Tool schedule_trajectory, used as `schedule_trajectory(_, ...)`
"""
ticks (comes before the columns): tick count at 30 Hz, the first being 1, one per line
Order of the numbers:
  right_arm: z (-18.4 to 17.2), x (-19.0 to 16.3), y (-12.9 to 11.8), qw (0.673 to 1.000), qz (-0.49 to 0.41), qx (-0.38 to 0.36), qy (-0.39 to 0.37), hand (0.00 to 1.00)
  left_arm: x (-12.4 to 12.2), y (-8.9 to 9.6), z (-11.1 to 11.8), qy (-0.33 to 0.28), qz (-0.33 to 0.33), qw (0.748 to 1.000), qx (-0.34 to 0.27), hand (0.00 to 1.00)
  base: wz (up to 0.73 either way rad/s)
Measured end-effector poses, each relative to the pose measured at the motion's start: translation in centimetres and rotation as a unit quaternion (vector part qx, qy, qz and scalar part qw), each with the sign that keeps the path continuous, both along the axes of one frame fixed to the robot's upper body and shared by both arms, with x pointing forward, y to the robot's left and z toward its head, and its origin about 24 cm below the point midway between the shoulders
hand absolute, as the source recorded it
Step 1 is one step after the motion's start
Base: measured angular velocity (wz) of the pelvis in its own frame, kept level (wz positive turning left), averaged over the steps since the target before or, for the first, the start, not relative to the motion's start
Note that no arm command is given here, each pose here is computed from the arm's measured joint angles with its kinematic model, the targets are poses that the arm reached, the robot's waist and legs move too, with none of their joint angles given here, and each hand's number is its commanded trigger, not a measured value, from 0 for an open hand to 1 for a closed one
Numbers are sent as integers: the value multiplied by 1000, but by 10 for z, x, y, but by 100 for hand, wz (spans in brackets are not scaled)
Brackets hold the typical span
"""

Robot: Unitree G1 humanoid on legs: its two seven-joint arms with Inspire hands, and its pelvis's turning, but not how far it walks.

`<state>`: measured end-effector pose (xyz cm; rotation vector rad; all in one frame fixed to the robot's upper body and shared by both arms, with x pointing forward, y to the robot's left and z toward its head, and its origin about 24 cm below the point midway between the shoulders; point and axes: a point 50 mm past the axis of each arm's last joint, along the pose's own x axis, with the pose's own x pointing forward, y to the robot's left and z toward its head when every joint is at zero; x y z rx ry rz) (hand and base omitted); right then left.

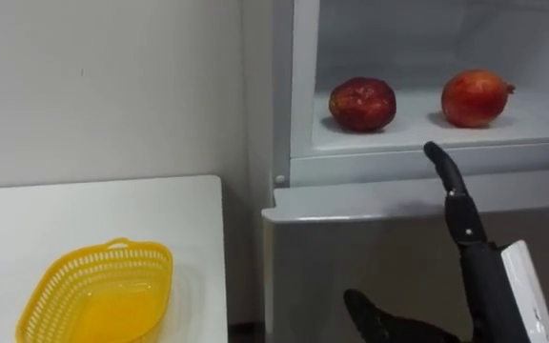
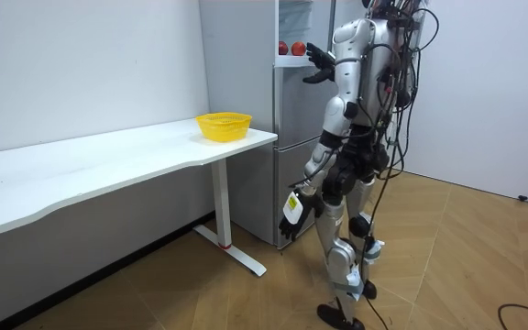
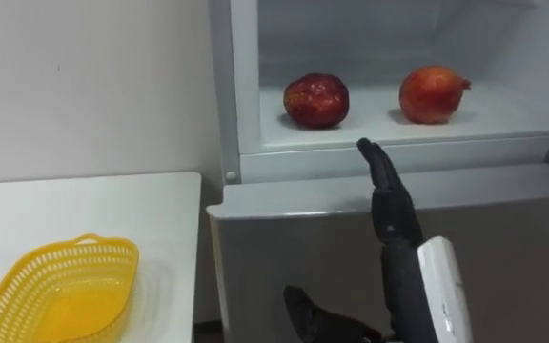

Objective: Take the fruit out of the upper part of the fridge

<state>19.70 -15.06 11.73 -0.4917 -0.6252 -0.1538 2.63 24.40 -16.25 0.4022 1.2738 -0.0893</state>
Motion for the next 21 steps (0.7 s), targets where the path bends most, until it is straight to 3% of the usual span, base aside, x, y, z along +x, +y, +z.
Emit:
schedule_trajectory(15,43,20,-35,988,-62,82,-118,0,-8,4,1,10,23,1000,-3,0,13)
schedule_trajectory(21,50,35,-39,985,-73,79,-132,0,-7,2,1,23,-28,999,9,0,4)
